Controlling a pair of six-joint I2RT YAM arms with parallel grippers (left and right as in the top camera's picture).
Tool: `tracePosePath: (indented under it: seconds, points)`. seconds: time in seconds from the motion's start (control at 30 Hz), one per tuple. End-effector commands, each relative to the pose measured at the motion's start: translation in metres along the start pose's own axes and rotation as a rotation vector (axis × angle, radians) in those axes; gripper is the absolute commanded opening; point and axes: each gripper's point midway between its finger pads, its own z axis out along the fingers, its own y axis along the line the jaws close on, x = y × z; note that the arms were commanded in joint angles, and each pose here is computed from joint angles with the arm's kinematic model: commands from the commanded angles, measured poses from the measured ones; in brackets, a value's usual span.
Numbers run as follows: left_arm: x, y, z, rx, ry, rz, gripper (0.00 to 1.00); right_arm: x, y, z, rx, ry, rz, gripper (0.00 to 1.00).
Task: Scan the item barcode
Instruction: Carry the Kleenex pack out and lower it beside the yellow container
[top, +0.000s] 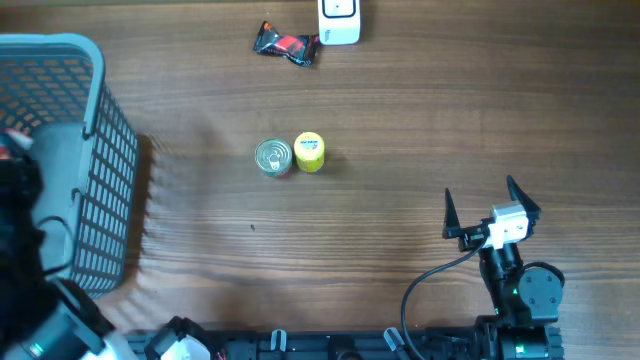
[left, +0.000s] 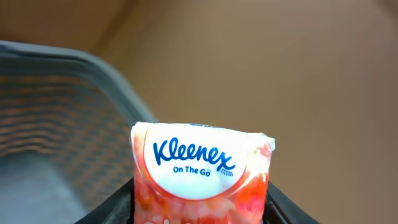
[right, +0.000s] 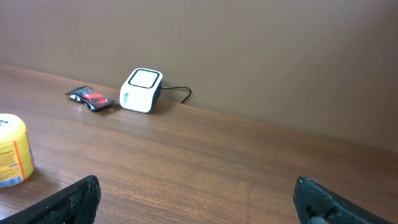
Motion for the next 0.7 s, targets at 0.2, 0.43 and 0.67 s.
tracePosePath:
  seconds: [0.2,0.43,0.67]
  points:
    - [0.097,-0.055,0.009,0.210,0.373,0.059,0.48,0.000,-0.001,0.000,0.009,-0.001,0.018,1.00]
    - [0.215,-0.037,0.028,0.105,0.722,0.252,0.48,0.000,-0.001,0.000,0.009,-0.001,0.018,1.00]
    - [0.351,-0.030,0.014,0.070,1.098,0.393,0.44,0.000,-0.001,0.000,0.009,-0.001,0.018,1.00]
